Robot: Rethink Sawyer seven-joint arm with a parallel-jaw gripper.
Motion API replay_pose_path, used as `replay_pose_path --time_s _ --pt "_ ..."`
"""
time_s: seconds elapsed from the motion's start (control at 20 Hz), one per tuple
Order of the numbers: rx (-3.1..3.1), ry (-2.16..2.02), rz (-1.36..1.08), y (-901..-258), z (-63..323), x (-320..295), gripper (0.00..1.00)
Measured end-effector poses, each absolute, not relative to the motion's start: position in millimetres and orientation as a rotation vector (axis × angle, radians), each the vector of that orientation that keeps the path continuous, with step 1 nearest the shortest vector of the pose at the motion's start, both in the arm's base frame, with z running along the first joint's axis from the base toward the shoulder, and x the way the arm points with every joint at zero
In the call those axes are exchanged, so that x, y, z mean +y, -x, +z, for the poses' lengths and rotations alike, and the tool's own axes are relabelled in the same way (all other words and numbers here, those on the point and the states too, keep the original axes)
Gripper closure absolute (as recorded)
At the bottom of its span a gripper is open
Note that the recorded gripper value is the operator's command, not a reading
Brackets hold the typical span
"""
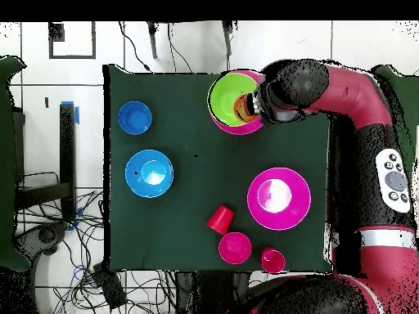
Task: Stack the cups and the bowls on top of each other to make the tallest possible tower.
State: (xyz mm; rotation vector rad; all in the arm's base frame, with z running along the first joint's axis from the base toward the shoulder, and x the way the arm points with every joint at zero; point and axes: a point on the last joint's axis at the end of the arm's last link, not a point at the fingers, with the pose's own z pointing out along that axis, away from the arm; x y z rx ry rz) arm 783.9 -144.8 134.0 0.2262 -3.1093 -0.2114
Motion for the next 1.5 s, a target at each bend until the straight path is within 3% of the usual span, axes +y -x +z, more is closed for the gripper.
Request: replay_pose_path --time_s 1.5 --pt "-3.095 -0.286 -0.224 -787 125 -112 1.00"
